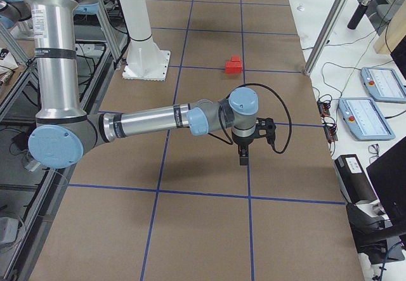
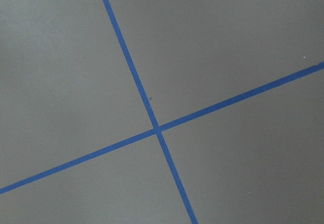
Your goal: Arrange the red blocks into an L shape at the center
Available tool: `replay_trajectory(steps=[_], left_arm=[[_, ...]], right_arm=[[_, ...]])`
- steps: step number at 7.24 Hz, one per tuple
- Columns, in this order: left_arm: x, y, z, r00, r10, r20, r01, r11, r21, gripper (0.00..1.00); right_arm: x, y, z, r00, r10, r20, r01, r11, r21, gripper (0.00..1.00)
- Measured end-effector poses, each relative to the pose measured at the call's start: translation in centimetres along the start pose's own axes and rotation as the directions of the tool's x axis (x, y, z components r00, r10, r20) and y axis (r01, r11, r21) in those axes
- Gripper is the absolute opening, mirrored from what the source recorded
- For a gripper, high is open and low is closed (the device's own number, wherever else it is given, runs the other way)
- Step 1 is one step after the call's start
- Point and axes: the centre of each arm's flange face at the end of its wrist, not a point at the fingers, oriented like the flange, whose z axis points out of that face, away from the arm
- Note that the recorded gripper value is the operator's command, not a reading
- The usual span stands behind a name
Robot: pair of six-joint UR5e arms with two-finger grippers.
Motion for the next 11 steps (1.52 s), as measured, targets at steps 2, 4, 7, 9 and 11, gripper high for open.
replay_trajectory(steps=[2, 4, 7, 9, 11], left_arm=[[-1.4, 2.5, 0.1, 0.992, -0.091, -0.089, 0.092, 0.996, 0.008, 1.0], [-1.6, 3.1, 0.0, 0.962, -0.246, -0.119, 0.248, 0.969, -0.003, 1.0], [-2.0, 4.8, 1.2, 0.94, -0.317, -0.123, 0.316, 0.948, -0.028, 1.0], [-2.8, 6.4, 2.9, 0.942, -0.311, -0.124, 0.311, 0.95, -0.022, 1.0], [-3.7, 7.4, 4.6, 0.948, -0.293, -0.124, 0.295, 0.955, 0.002, 1.0]], right_arm=[[3.0, 2.5, 0.2, 1.0, 0.024, 0.015, -0.024, 1.0, -0.018, 0.99], [3.6, 3.2, 0.0, 0.998, 0.059, 0.016, -0.059, 0.998, -0.033, 0.99], [2.4, 3.1, -1.6, 0.994, 0.106, 0.006, -0.106, 0.992, -0.063, 0.99], [1.8, 2.9, -2.2, 0.993, 0.12, 0.0, -0.119, 0.99, -0.072, 0.99], [1.9, 3.0, -2.1, 0.992, 0.129, -0.004, -0.128, 0.989, -0.076, 0.99]])
